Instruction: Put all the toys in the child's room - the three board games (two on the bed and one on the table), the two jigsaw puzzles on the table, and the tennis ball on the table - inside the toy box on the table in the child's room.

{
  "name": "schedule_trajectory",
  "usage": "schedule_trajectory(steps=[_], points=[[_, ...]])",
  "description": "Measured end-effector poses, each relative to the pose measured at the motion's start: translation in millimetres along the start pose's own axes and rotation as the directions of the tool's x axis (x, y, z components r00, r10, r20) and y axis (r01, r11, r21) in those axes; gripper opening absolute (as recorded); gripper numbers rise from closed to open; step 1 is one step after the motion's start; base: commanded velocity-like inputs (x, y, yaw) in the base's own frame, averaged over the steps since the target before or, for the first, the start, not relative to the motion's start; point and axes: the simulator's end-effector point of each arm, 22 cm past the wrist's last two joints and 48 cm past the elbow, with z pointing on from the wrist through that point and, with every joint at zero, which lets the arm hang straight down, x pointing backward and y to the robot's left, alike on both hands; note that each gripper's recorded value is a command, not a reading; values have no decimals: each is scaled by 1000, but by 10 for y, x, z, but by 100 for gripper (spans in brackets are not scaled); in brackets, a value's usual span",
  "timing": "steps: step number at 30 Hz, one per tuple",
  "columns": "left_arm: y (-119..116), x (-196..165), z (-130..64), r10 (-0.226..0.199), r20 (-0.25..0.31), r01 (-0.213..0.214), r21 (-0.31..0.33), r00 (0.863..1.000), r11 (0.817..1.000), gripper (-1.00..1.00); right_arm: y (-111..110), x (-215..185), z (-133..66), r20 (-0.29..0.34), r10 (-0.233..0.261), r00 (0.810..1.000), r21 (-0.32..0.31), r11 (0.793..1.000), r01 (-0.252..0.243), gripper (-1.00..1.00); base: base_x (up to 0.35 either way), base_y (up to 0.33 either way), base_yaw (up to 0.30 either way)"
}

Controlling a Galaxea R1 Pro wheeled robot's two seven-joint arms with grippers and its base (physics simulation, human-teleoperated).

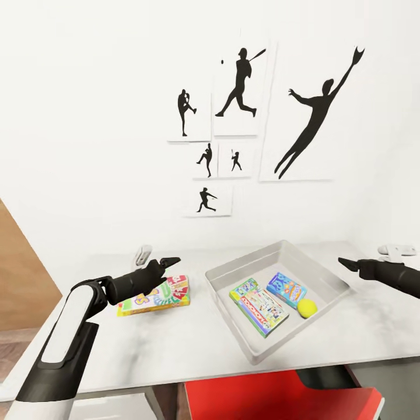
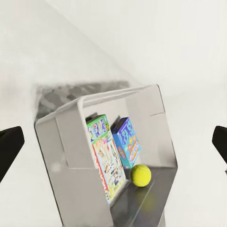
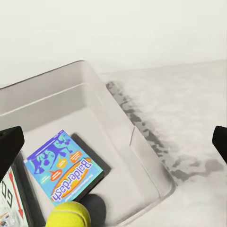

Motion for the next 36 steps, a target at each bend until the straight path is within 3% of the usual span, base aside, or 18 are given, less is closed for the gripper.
schedule_trajectory(steps=[5,10,14,17,36], points=[[4,-4,-5,-1,0,1,0,1000,1000,100,13,-18,-5,3,-4,1000,-8,1000,4,100,0,266,-1],[16,-8,-10,-2,1,2,-2,1000,1000,100,147,-141,-26,42,-27,999,-74,997,30,100,0,252,0],[-77,19,20,-14,-6,14,28,1000,999,100,113,-155,-35,34,18,999,-97,995,-15,100,0,0,0],[-77,19,20,-14,-6,14,28,1000,1000,100,135,-167,-49,38,27,999,-114,993,-22,100,0,0,0],[-139,69,54,-13,-16,14,39,1000,999,100,200,-193,-64,45,23,999,-124,992,-18,100,0,11,0]])
